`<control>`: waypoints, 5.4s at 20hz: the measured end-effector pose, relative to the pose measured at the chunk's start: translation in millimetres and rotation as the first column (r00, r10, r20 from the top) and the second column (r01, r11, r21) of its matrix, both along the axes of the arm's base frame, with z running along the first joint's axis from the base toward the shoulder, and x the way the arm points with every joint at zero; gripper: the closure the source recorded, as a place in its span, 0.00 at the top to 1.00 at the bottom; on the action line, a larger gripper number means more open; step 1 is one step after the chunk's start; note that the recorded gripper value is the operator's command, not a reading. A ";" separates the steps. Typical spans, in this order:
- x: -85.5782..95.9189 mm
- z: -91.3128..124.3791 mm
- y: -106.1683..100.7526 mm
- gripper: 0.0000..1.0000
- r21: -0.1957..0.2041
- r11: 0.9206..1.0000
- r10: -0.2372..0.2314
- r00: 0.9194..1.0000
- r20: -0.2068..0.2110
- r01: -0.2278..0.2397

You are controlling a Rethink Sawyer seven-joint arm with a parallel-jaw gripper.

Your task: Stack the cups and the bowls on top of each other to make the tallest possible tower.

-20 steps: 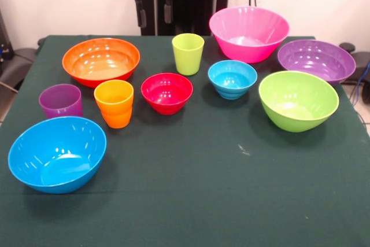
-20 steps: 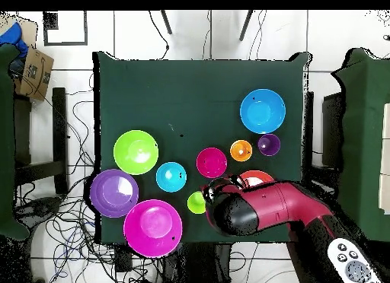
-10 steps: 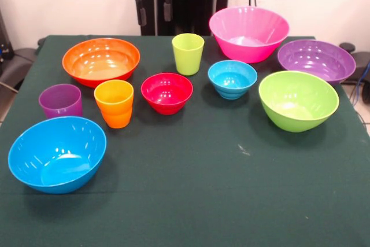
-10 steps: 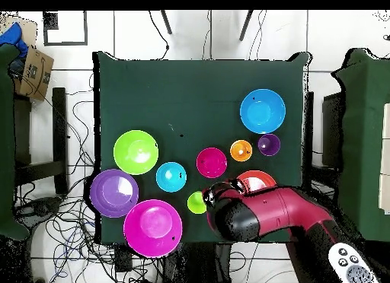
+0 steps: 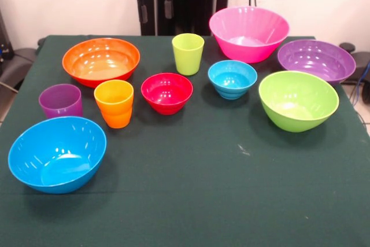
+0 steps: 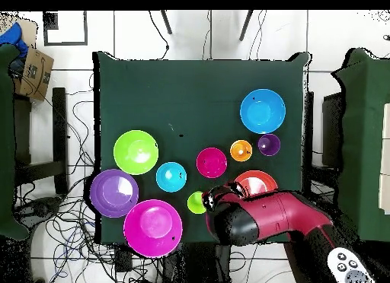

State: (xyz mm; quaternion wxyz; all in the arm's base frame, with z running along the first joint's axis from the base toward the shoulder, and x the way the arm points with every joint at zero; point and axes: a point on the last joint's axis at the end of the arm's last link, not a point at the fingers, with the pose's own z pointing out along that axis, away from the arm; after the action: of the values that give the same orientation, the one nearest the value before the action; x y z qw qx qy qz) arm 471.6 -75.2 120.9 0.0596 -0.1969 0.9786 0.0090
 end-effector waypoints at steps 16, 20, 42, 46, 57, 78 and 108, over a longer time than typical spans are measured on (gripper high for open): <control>-19.1 -21.2 10.8 1.00 -0.019 0.999 0.040 0.998 0.039 -0.039; -27.5 -30.9 19.8 1.00 -0.016 0.999 0.041 0.998 0.050 -0.041; -58.7 -44.5 6.1 1.00 -0.046 0.995 -0.086 0.996 0.010 0.087; -60.3 -46.6 6.5 1.00 -0.042 0.995 -0.089 0.996 0.007 0.089; -70.0 -62.5 22.4 1.00 -0.007 0.997 -0.081 0.996 0.025 0.081; -112.7 -97.9 38.4 1.00 0.027 0.995 -0.096 0.994 -0.050 0.097; -98.3 -91.8 40.0 1.00 0.019 0.988 -0.150 0.989 -0.003 0.150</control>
State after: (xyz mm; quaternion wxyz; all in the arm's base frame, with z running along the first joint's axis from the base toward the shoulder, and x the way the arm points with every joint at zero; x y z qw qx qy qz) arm 373.3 -35.2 29.1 0.0610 -0.1221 0.9905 0.0140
